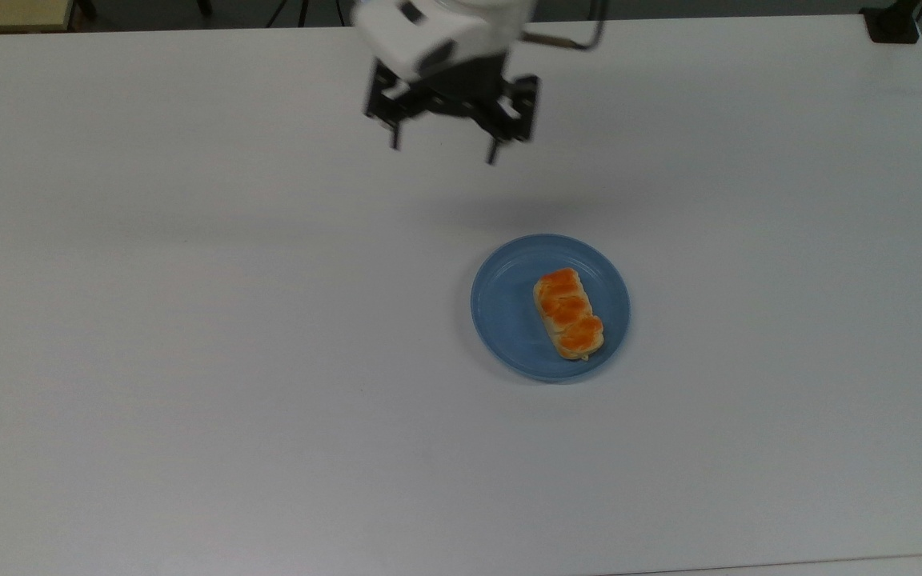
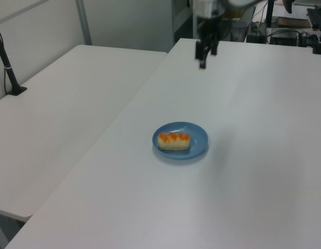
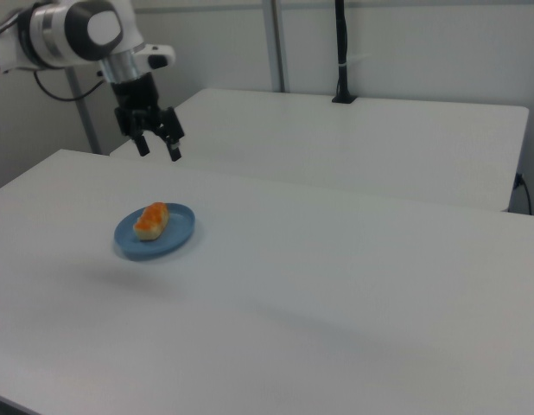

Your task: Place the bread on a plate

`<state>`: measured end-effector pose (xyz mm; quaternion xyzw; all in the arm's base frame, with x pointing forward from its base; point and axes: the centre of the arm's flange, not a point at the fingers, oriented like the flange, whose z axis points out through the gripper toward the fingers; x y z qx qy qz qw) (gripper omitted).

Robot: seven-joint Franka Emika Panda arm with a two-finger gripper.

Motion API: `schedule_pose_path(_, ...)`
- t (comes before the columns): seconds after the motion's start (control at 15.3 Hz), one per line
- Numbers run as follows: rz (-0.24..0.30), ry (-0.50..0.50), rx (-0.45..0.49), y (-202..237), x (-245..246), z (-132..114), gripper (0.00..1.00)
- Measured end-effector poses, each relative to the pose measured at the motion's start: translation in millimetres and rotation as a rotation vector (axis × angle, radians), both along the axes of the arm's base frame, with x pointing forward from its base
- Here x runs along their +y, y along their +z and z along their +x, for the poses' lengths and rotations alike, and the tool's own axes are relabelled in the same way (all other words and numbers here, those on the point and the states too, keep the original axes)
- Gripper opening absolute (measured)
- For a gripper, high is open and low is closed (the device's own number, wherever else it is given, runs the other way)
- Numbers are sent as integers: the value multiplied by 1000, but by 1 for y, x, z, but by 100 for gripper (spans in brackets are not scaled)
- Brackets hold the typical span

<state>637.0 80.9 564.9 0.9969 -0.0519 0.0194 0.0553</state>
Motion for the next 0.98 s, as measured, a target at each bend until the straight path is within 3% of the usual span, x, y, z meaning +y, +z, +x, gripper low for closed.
schedule_pose_path(0.52,52,0,39,25,-136,-44,100)
schedule_pose_path(0.98,61,38,56,33,-137,-58,100)
